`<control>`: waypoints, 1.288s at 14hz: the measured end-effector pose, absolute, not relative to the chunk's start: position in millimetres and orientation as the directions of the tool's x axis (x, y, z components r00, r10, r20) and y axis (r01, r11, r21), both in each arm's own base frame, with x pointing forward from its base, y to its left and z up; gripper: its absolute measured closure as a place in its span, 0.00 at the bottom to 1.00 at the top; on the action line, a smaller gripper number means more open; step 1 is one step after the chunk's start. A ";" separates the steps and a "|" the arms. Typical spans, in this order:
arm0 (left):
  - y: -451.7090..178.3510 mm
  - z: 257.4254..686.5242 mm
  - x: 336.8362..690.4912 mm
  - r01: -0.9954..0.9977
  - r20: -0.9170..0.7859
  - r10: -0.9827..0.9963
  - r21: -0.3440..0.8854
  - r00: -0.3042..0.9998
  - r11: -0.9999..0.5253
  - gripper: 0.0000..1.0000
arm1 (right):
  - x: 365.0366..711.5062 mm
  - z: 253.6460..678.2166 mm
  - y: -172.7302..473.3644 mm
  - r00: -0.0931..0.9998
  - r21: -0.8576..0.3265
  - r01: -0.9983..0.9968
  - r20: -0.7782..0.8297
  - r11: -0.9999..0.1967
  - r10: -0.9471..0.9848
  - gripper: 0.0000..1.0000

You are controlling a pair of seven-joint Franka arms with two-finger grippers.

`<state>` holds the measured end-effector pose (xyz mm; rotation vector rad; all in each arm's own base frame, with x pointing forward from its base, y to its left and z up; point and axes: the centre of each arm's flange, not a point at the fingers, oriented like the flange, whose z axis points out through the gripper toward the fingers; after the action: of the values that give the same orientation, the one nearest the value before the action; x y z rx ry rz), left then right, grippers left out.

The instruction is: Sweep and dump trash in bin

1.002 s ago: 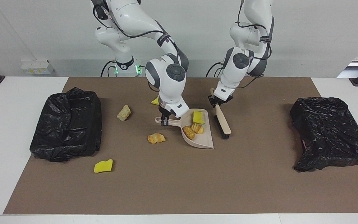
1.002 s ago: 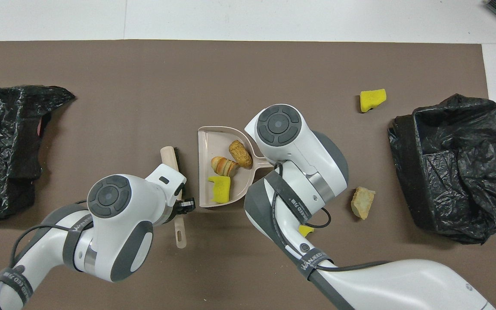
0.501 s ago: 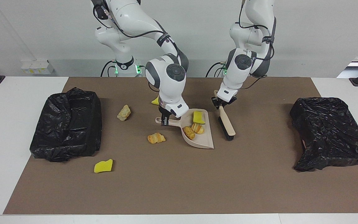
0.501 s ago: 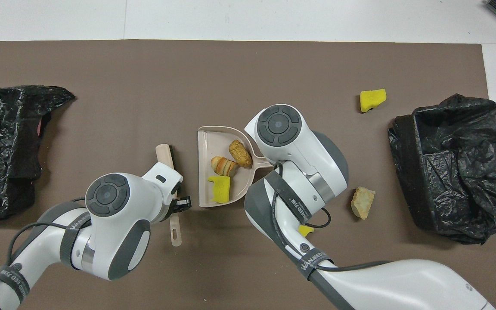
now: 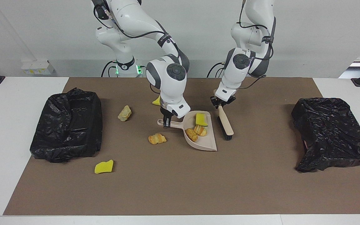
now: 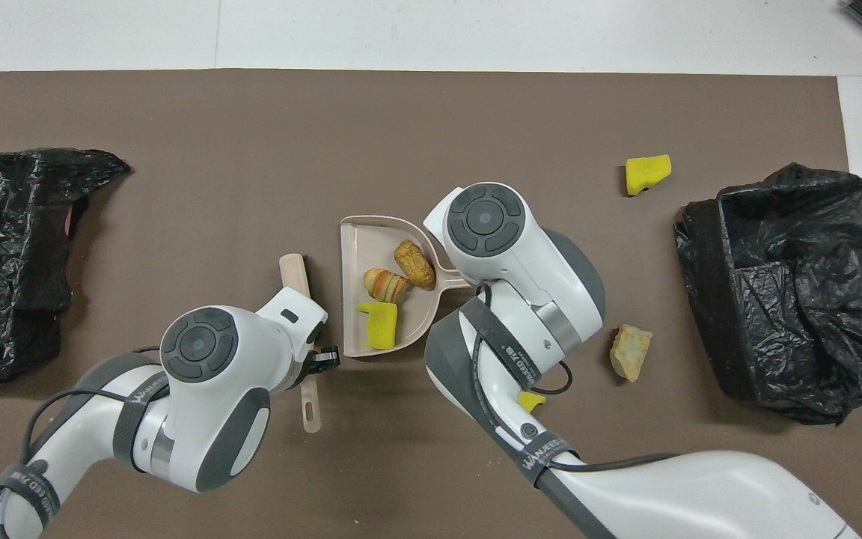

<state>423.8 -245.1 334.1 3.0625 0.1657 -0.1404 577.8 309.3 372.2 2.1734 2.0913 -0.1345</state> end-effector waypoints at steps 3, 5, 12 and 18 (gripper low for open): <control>-244.8 334.0 423.3 0.111 -0.096 0.104 0.066 0.990 -0.992 0.74 | 596.8 381.9 275.6 0.079 0.041 0.996 -0.128 -0.074 0.989 0.68; -244.6 334.2 422.6 0.110 -0.097 0.104 0.065 0.990 -0.992 0.74 | 609.0 402.1 241.5 0.070 0.042 0.997 -0.098 -0.066 0.993 0.68; -319.3 339.8 367.3 0.116 -0.104 0.110 0.049 0.988 -0.992 0.74 | 619.5 481.9 58.3 0.041 -0.014 0.999 -0.054 -0.042 0.998 0.68; -381.9 350.1 284.6 0.097 -0.099 0.092 0.046 0.991 -0.994 0.74 | 601.6 510.8 -111.6 0.093 0.000 0.996 0.002 -0.093 0.996 0.68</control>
<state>284.6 -381.9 350.1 3.0842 0.1459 -0.1498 601.6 -111.6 510.8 2.3236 2.1157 0.0025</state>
